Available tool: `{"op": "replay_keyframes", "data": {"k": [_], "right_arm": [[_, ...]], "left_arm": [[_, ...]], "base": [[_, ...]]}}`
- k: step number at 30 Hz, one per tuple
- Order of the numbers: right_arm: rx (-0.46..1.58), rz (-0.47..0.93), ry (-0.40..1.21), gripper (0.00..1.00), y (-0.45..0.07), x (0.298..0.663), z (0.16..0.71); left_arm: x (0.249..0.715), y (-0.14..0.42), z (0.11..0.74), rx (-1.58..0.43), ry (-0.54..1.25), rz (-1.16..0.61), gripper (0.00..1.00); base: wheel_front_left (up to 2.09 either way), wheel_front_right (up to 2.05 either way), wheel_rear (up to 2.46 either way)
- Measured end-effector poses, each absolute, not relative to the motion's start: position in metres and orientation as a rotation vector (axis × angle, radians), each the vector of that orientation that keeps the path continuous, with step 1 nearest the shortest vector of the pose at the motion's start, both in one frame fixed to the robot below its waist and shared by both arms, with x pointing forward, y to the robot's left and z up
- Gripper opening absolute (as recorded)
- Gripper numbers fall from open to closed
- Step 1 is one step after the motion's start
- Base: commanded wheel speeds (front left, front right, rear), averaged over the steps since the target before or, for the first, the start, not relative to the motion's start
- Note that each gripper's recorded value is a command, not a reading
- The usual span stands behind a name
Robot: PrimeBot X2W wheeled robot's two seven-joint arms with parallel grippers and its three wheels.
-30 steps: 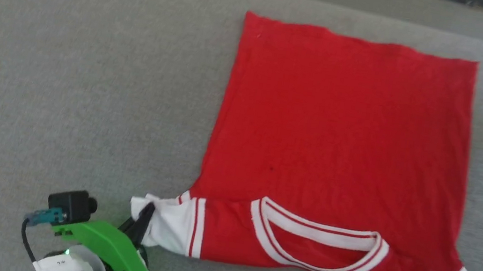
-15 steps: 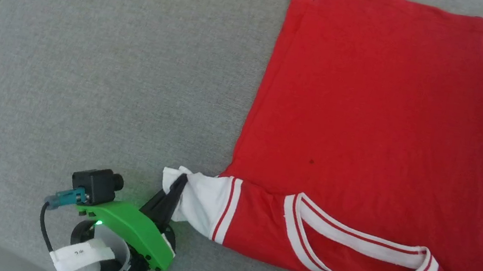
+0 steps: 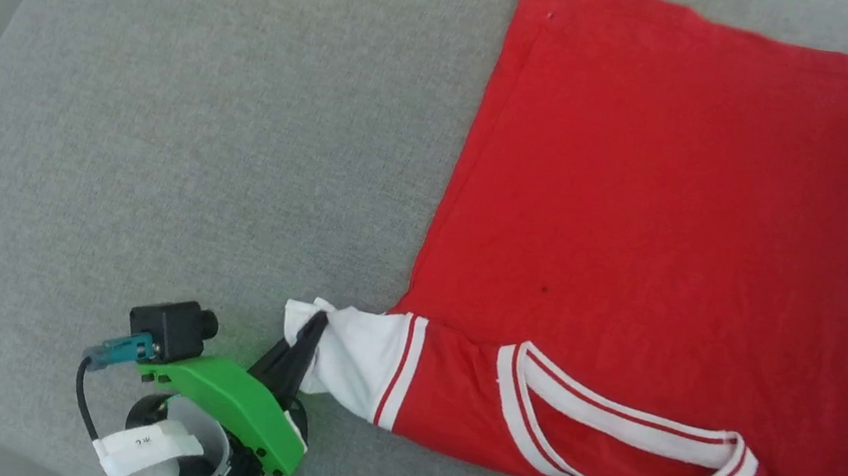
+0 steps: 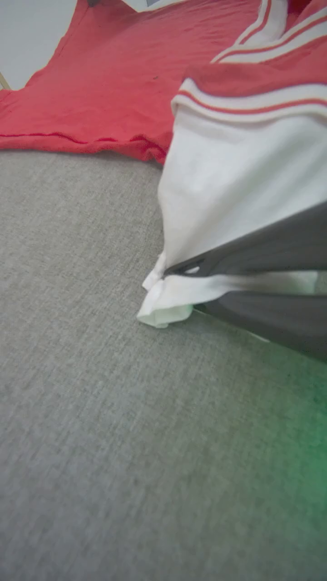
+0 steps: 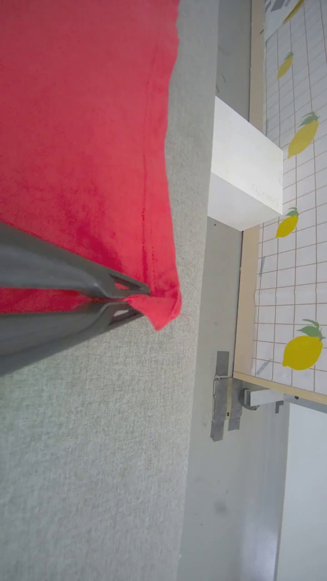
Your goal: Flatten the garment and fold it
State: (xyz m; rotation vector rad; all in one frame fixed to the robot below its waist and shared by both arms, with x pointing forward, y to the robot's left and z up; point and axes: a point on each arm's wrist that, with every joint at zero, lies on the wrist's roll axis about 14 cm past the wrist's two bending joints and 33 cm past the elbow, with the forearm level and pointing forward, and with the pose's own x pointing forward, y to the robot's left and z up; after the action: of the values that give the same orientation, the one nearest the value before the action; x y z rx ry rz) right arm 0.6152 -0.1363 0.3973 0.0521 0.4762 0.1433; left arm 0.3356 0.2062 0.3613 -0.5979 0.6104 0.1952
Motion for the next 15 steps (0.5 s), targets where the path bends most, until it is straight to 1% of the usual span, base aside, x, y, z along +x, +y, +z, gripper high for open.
{"op": "replay_keyframes", "data": {"k": [3,6,9,12,13,15], "right_arm": [[0.027,0.148,0.336,0.0,-0.141,0.595,0.415],[0.015,0.115,0.227,0.0,-0.159,0.569,0.433],[0.012,0.064,0.185,0.0,-0.177,0.54,0.443],[0.029,-0.007,0.188,0.0,-0.198,0.505,0.446],[0.03,-0.124,0.282,0.0,-0.239,0.452,0.437],[0.03,-0.173,0.345,0.0,-0.257,0.428,0.43]], "left_arm": [[0.332,0.209,0.367,-0.595,0.601,0.205,0.0],[0.319,0.216,0.371,-0.583,0.607,0.225,0.0],[0.303,0.219,0.373,-0.578,0.62,0.239,0.0],[0.294,0.216,0.377,-0.577,0.623,0.227,0.0],[0.289,0.21,0.381,-0.571,0.628,0.197,0.0],[0.29,0.205,0.383,-0.569,0.633,0.177,0.0]], "base": [[0.0,0.0,0.0],[0.0,0.0,0.0],[0.0,0.0,0.0],[0.0,0.0,0.0],[0.0,0.0,0.0],[0.0,0.0,0.0]]}}
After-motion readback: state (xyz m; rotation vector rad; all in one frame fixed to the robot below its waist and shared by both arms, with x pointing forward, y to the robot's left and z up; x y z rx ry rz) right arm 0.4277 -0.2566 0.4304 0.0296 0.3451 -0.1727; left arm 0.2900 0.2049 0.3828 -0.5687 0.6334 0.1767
